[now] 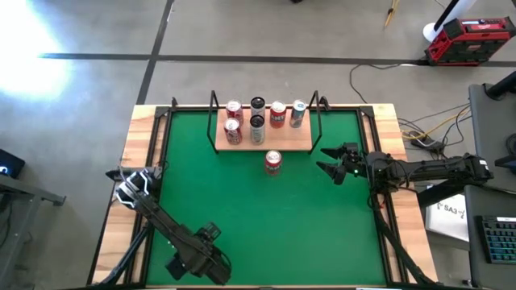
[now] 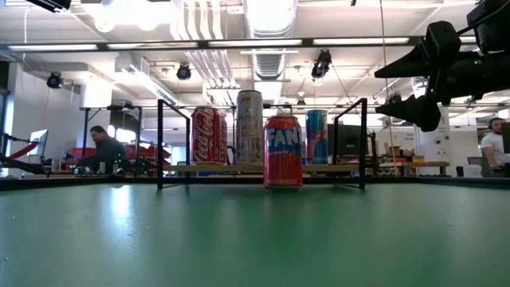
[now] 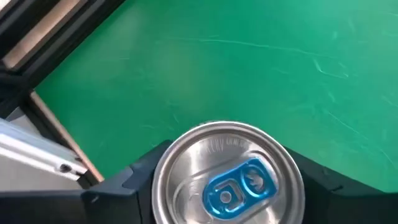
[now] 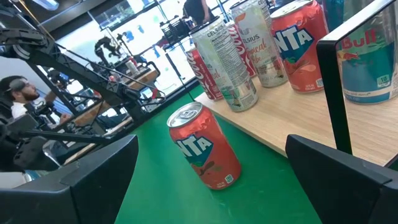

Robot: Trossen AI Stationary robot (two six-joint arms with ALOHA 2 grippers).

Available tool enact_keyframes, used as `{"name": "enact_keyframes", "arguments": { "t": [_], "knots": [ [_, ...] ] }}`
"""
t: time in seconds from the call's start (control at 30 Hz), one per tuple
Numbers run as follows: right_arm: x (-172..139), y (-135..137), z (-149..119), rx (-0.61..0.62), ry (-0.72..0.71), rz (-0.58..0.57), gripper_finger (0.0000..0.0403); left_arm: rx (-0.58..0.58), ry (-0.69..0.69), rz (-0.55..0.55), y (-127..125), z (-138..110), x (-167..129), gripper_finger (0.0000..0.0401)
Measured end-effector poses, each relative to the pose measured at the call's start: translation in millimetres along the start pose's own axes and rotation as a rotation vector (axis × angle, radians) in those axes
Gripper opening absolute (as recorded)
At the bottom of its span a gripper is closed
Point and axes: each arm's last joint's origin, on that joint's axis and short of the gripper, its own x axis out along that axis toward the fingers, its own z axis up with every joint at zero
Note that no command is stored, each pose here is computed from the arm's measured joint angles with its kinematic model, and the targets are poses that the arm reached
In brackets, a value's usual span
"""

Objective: Place canned beverage on shelf
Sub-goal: Move the blue soda can to the center of the table

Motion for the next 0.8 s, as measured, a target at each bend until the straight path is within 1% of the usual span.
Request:
{"name": "enact_keyframes", "arguments": {
  "t": [0.17, 0.33, 0.43, 0.67, 0.8],
  "knots": [
    [0.0, 0.0, 0.0, 0.0, -0.001, 0.0, 0.04, 0.072, 0.009, -0.08, -6.8, 1.5, -3.0, 0.0217],
    [0.0, 0.0, 0.1, 0.0, -0.001, 0.0, 0.04, 0.188, 0.025, -0.125, -31.2, 8.3, -11.9, 0.0217],
    [0.0, 0.0, 0.0, 0.0, 0.0, 0.0, 0.04, 0.275, 0.025, -0.141, -53.5, 15.6, -18.3, 0.0217],
    [0.0, 0.0, 0.0, 0.0, 0.0, 0.0, 0.04, 0.483, -0.044, -0.286, -116.4, 35.2, -30.6, 0.0217],
    [0.0, 0.0, 0.0, 0.0, 0.0, 0.0, 0.04, 0.611, -0.033, -0.333, -152.8, 42.7, -35.0, 0.0217]
  ]
}}
